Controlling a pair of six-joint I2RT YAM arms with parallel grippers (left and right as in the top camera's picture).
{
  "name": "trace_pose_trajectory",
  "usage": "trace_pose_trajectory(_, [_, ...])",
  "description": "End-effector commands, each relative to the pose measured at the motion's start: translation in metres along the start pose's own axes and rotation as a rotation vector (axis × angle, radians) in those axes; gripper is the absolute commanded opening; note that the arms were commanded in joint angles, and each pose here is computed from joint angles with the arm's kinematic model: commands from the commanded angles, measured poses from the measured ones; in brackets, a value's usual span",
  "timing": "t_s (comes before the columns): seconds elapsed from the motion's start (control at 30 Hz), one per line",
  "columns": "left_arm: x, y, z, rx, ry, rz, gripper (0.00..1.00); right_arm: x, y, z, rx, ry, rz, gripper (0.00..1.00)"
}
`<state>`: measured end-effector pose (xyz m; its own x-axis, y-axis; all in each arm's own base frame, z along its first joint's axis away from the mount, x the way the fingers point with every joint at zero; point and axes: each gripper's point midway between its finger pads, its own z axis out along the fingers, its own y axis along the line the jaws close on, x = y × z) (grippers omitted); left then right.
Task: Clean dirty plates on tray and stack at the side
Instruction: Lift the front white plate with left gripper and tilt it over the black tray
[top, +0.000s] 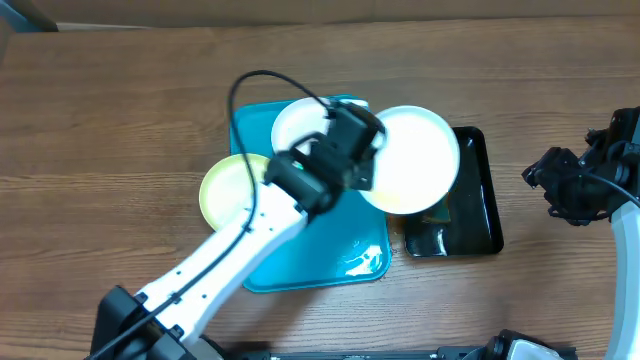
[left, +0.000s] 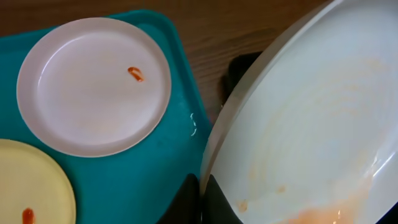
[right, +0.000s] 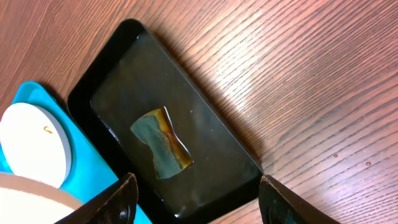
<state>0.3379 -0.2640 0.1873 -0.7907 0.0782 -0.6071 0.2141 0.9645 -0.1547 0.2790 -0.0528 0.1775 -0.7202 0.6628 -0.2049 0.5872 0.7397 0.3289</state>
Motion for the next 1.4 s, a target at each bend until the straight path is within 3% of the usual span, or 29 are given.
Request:
trace_pose_trajectory(0.0, [-0.015, -0.007, 0.006, -0.118, -0.114, 0.104, 0.04, -0.004, 0.003, -0.004, -0.014, -0.013, -0.005, 0.64])
trace_pose_trajectory(0.1, [-0.013, -0.029, 0.017, -0.142, -0.165, 0.200, 0.04, -0.003, 0.003, -0.004, -0.014, -0.013, -0.005, 0.64])
trace_pose_trajectory(0.43, [-0.034, -0.045, 0.012, -0.235, -0.334, 0.264, 0.04, -0.002, 0.002, -0.004, -0.010, -0.006, -0.003, 0.64])
trace_pose_trajectory(0.83, [-0.065, -0.067, -0.020, -0.392, -0.505, 0.572, 0.04, -0.002, 0.002, -0.004, -0.010, -0.006, 0.000, 0.65])
trace_pose_trajectory(1.37, [-0.084, -0.080, -0.049, -0.527, -0.600, 0.717, 0.04, -0.002, 0.002, -0.004, -0.010, -0.007, 0.000, 0.65])
